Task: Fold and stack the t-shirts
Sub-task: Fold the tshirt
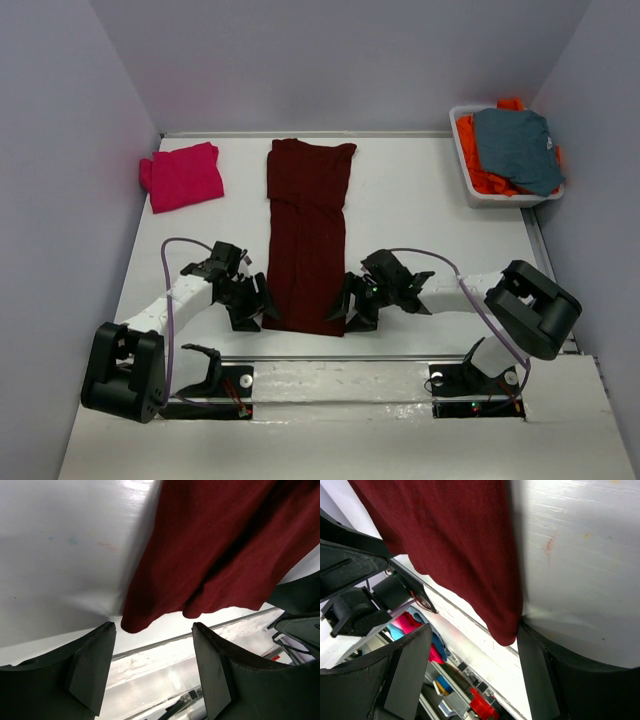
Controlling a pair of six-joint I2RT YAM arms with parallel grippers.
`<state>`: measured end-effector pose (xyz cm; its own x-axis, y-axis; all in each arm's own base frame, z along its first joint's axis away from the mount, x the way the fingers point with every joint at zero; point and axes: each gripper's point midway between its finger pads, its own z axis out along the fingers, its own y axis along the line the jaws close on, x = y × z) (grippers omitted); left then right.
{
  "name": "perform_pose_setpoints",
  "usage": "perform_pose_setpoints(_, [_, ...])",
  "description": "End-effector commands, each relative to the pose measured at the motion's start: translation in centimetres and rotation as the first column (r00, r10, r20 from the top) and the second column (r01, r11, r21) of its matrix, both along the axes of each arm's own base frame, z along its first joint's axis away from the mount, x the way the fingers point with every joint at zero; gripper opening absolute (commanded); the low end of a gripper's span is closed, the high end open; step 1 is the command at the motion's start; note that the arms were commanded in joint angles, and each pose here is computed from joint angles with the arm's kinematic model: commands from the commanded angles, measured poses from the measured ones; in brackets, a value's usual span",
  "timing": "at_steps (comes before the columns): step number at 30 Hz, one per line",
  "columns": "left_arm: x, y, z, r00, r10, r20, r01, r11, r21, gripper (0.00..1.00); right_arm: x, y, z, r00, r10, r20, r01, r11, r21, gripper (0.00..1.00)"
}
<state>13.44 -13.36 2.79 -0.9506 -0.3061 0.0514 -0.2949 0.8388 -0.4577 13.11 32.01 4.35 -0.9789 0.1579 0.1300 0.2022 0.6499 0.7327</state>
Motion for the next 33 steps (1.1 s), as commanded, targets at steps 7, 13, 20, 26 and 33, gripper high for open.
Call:
perform_pose_setpoints(7, [0.0, -1.1, 0.2, 0.999, 0.049, -0.005, -0.049, 0.996, -0.076, 0.72, -0.3, 0.7, 0.4, 1.000, -0.018, -0.011, 0.019, 0.997, 0.077, 0.74])
perform_pose_setpoints(13, [0.8, -1.5, 0.6, 0.998, 0.059, 0.009, -0.058, 0.994, -0.097, 0.67, 0.6, 1.2, 0.2, 1.000, -0.024, 0.003, 0.024, 0.998, 0.052, 0.71])
perform_pose_setpoints(20, [2.6, -1.6, 1.0, 0.997, 0.062, 0.039, -0.058, 0.995, -0.084, 0.64, 2.2, 2.9, 0.7, 1.000, -0.013, 0.026, 0.011, 0.998, 0.062, 0.68])
perform_pose_setpoints(26, [2.8, -1.7, 0.8, 0.998, 0.054, 0.035, -0.051, 0.995, -0.085, 0.60, 2.5, 3.4, 0.8, 1.000, -0.008, 0.022, 0.007, 0.998, 0.067, 0.65])
perform_pose_setpoints(33, [2.0, -0.8, 1.0, 0.999, 0.050, 0.021, -0.050, 0.998, -0.029, 0.66, 2.0, 2.8, 0.7, 1.000, -0.010, 0.015, 0.009, 0.998, 0.056, 0.65])
